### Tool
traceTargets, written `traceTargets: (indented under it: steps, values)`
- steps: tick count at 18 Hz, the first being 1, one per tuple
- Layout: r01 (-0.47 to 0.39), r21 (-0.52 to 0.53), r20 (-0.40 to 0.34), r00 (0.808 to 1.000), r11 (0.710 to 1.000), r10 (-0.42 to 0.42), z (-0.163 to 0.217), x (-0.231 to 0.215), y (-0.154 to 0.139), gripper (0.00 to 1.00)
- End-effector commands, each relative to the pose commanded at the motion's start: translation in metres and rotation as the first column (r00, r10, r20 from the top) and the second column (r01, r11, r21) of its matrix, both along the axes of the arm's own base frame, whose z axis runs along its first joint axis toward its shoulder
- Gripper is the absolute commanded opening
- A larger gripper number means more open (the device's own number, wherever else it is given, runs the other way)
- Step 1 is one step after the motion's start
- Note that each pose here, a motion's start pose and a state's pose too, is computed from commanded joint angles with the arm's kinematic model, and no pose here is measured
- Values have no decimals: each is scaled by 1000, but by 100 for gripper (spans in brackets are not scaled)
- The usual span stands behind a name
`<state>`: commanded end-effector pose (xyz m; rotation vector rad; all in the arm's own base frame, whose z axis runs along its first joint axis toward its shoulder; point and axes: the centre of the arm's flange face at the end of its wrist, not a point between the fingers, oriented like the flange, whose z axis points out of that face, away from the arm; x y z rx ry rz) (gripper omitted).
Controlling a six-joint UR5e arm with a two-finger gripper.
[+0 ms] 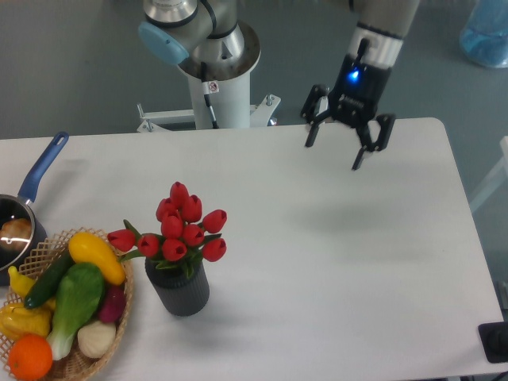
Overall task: Pick up the flowers from the vase
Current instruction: 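Move the open gripper toward the red tulips in the black vase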
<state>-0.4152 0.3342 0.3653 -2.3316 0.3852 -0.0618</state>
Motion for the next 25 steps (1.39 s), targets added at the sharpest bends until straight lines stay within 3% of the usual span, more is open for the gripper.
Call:
traceTargets:
  steps: [6, 13, 16, 22, 25]
  values:
    - [36, 17, 20, 999, 999, -36, -3, 8, 20, 100]
    - [74, 33, -31, 997, 997, -73, 29, 39, 30, 100]
    - [62, 38, -16, 998, 997, -61, 33, 42, 34, 100]
    - [82, 25, 20, 996, 996, -83, 10, 42, 43, 100]
    - [127, 27, 43, 991, 992, -128, 1, 57, 63, 100]
